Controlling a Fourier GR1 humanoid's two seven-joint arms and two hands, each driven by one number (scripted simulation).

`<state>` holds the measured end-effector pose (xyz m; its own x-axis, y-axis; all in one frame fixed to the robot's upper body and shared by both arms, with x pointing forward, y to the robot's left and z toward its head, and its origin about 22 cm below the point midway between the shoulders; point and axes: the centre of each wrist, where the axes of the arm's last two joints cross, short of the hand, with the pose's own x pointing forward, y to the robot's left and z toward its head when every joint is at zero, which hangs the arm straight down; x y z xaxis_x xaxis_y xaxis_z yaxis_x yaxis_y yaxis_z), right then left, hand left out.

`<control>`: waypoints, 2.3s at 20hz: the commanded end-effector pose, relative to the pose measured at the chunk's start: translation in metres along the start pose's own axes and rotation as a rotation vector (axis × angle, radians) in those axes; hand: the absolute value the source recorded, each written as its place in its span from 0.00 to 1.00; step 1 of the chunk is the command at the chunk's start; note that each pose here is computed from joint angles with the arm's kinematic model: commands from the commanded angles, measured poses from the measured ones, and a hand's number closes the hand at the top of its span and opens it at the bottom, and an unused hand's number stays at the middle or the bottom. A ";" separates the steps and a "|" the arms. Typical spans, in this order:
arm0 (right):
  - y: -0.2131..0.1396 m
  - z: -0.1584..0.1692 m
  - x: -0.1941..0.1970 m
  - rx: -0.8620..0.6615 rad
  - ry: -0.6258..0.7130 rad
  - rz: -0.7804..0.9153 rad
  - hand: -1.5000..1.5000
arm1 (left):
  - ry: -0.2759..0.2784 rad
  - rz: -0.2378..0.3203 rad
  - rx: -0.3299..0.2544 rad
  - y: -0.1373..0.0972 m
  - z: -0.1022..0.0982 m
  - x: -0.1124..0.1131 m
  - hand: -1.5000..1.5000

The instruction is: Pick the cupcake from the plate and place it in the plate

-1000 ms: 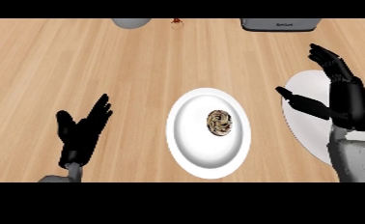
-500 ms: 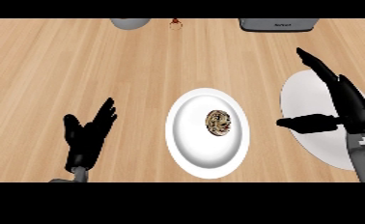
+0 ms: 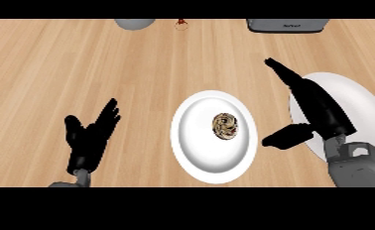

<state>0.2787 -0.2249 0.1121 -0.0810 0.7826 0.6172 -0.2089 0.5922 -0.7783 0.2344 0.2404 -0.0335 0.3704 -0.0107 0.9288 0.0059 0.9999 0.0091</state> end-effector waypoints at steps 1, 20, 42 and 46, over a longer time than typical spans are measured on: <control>0.038 0.007 0.020 0.047 0.042 0.034 0.00 | 0.013 0.012 0.002 -0.007 0.011 0.005 0.50; 0.090 -0.026 0.037 0.125 0.130 0.091 0.00 | -0.002 0.007 -0.001 0.005 0.015 -0.012 0.50; 0.158 -0.054 0.018 0.281 0.170 0.296 1.00 | 0.012 0.016 0.004 -0.005 -0.005 -0.001 0.50; 0.165 -0.035 0.006 0.218 0.124 0.335 1.00 | 0.017 0.021 -0.001 0.016 0.001 -0.013 0.50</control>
<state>0.2921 -0.1249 -0.0039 -0.0238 0.9427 0.3329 -0.4041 0.2955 -0.8657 0.2305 0.2456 -0.0352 0.3801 -0.0052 0.9249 0.0036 1.0000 0.0042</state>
